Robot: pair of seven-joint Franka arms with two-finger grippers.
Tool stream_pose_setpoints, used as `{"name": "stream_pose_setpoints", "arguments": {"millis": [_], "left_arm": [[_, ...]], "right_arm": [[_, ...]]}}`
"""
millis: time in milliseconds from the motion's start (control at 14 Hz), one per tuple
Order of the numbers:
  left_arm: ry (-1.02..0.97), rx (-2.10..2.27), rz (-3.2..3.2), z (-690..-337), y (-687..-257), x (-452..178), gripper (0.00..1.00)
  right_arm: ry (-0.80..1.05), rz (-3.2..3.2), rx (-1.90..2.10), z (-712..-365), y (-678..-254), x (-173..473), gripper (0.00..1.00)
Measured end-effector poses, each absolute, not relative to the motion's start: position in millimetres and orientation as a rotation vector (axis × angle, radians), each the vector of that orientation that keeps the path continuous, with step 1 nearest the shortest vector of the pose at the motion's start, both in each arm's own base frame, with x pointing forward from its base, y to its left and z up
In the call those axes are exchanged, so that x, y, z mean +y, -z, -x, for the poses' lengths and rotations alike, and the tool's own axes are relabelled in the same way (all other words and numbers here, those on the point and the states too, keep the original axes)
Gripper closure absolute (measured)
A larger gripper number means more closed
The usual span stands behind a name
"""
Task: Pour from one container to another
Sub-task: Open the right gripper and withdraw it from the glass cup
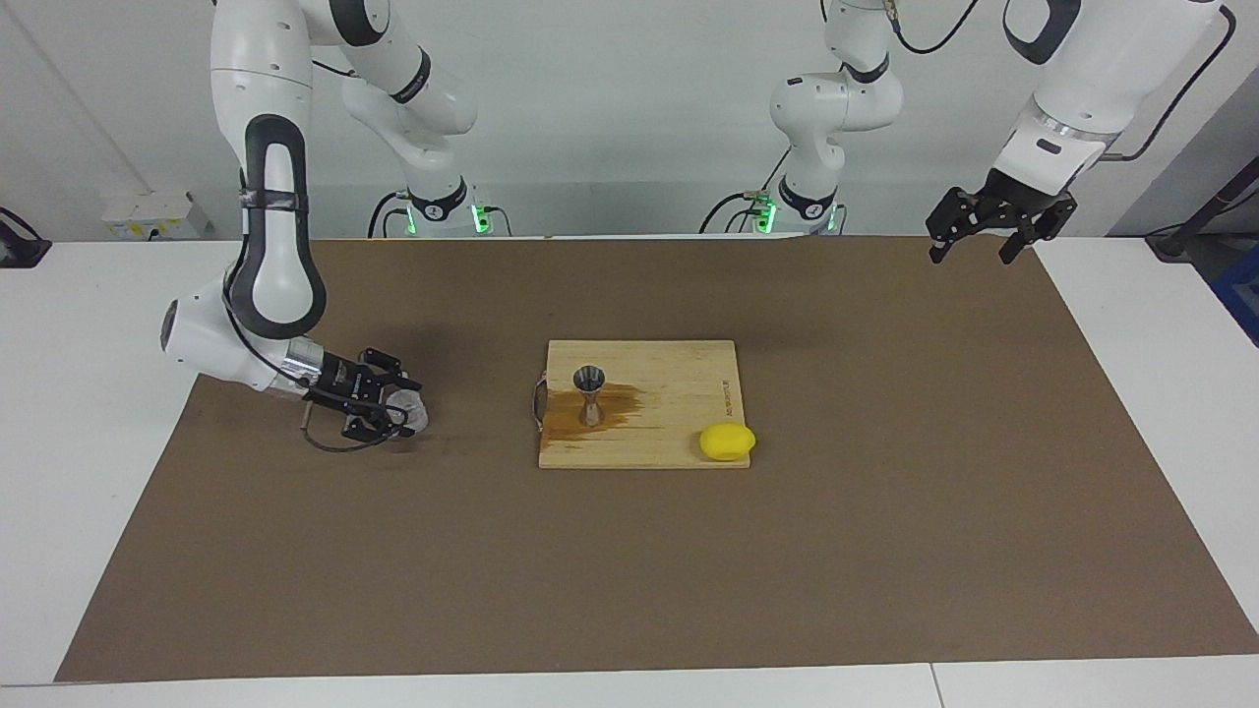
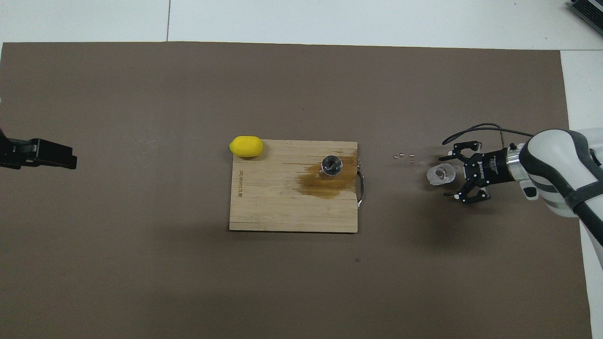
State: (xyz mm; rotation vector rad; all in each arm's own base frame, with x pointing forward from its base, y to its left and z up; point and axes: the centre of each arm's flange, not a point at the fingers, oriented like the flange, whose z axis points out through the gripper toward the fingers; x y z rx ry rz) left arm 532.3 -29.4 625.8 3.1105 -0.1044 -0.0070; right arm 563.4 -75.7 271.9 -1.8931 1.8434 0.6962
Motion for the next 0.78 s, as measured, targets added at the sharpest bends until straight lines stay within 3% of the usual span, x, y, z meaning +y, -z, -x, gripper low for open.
{"name": "stream_pose_setpoints", "arguments": {"millis": [498, 783], "left_arm": [[0.007, -0.104, -3.11, -532.3, -625.8, -29.4, 0.0], [0.007, -0.104, -3.11, -532.3, -625.8, -29.4, 0.0]], "right_arm": [[-0.468, 2.156, 1.785, -567.2, -334.9, -98.2, 0.0], [-0.273, 2.511, 1.604, -582.4, -378.4, -62.6, 0.0]]}}
